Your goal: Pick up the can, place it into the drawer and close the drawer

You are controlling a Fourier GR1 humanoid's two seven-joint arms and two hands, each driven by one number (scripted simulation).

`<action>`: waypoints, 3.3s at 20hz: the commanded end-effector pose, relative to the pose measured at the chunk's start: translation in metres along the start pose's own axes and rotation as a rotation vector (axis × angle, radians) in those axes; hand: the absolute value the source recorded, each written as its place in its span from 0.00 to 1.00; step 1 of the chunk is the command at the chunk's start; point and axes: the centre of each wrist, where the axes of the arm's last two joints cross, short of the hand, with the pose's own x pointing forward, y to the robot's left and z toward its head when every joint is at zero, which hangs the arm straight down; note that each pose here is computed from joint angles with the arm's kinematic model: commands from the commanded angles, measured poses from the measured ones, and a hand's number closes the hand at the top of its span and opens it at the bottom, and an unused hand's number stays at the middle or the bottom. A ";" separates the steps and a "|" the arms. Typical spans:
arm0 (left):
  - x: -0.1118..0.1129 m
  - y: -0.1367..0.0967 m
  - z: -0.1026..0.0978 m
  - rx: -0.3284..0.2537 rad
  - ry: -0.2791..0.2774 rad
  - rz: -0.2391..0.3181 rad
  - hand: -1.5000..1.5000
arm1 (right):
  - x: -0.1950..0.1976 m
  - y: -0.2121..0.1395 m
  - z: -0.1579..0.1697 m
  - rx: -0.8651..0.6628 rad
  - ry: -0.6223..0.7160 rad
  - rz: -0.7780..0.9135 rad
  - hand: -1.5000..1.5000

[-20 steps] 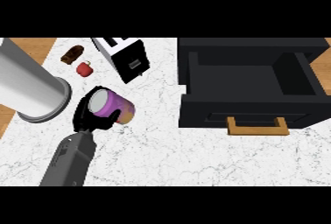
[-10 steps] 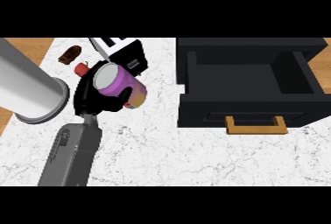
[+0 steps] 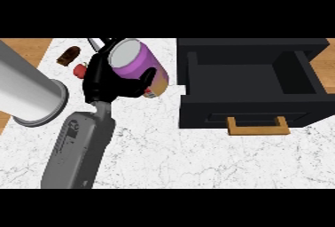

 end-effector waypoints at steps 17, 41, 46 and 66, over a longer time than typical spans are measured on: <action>0.047 -0.121 -0.062 -0.023 -0.020 -0.063 1.00 | -0.016 0.002 -0.027 0.015 -0.016 -0.015 0.00; 0.049 -0.181 -0.087 0.006 0.050 -0.142 1.00 | 0.007 0.022 -0.029 0.076 -0.046 -0.037 0.00; 0.035 -0.174 -0.088 0.019 0.070 -0.131 1.00 | -0.003 0.016 -0.024 0.046 -0.016 -0.023 0.00; -0.006 -0.165 -0.075 0.126 0.078 -0.240 0.00 | -0.003 0.009 -0.034 0.078 -0.036 -0.022 0.00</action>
